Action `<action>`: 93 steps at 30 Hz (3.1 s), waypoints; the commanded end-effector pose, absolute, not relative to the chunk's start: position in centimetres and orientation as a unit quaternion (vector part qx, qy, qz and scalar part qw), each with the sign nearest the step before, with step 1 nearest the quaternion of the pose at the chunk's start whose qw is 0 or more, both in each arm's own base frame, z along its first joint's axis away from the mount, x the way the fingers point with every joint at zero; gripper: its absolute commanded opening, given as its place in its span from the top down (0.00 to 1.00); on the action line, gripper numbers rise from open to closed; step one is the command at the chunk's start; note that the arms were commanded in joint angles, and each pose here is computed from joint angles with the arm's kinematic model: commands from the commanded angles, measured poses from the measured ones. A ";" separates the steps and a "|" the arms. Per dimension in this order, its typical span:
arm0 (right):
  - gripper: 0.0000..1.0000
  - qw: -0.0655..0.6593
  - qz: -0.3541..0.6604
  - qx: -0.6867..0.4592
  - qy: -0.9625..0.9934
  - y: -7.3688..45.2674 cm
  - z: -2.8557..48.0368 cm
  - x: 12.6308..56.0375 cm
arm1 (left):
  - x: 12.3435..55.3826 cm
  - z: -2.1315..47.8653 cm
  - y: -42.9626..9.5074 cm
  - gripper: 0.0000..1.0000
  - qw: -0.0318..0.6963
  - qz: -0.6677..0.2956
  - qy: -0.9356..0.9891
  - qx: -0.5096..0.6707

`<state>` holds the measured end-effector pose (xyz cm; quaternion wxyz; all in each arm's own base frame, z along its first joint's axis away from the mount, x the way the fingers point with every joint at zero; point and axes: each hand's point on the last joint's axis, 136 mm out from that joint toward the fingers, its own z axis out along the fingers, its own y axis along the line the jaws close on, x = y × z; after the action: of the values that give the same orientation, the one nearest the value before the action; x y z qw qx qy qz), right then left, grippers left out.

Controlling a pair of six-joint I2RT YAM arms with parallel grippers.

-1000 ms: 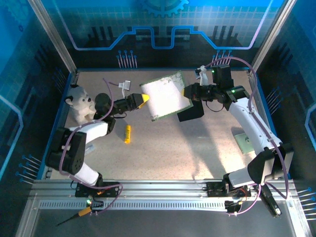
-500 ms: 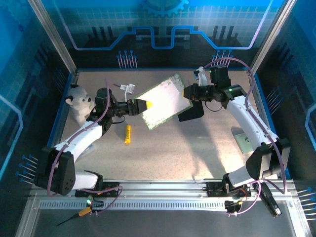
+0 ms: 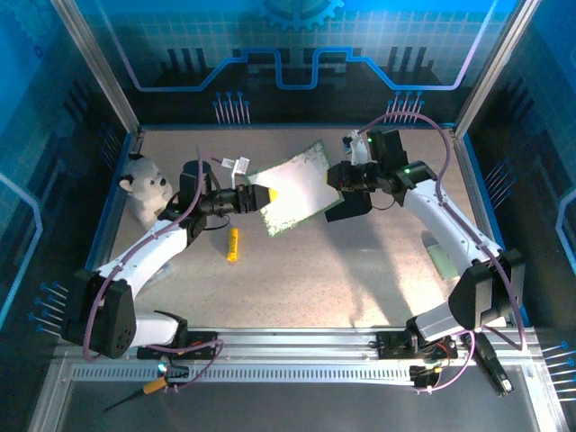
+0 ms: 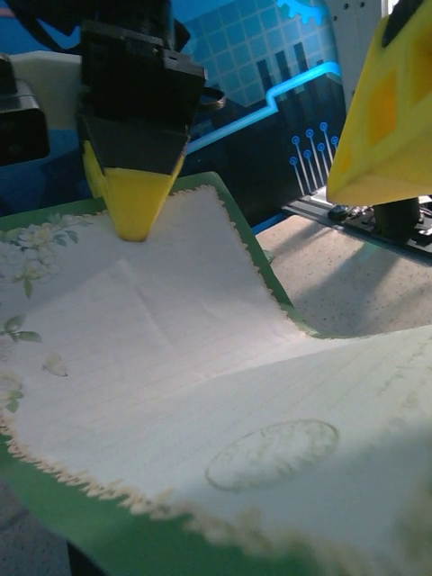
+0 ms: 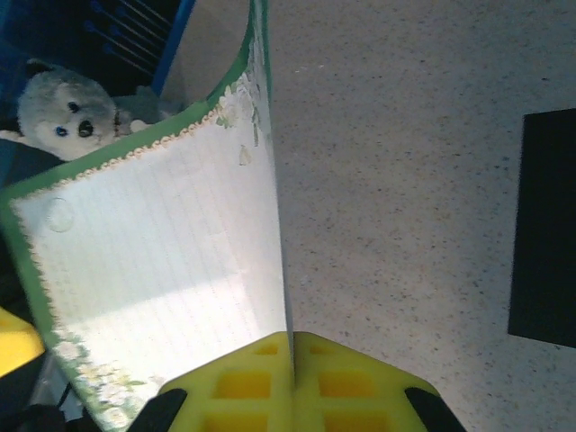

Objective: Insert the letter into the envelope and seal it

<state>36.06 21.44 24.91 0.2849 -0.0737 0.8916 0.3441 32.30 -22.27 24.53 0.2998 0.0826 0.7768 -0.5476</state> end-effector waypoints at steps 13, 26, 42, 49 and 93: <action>1.00 0.342 0.297 -0.075 0.888 19.7 26.5 35.9 | 33.0 23.3 -20.9 0.76 0.307 -0.467 0.825 0.080; 1.00 0.350 0.297 -0.085 0.885 20.3 26.7 35.5 | 34.0 22.2 -20.5 0.94 0.307 -0.445 0.839 0.065; 1.00 0.348 0.327 -0.130 0.869 23.8 26.5 34.1 | 36.0 21.8 -20.9 0.97 0.303 -0.454 0.837 0.036; 1.00 0.329 0.333 -0.142 0.872 25.9 25.0 33.6 | 36.6 22.3 -21.3 0.98 0.302 -0.472 0.828 0.027; 0.99 0.247 0.485 -0.084 0.835 30.9 20.2 34.3 | 36.8 25.1 -25.7 0.48 0.278 -0.519 0.806 0.063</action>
<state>33.78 30.40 19.34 0.2454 -0.0902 0.8572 0.4436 36.96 -25.25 23.99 0.2778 0.0474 0.8105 -0.5135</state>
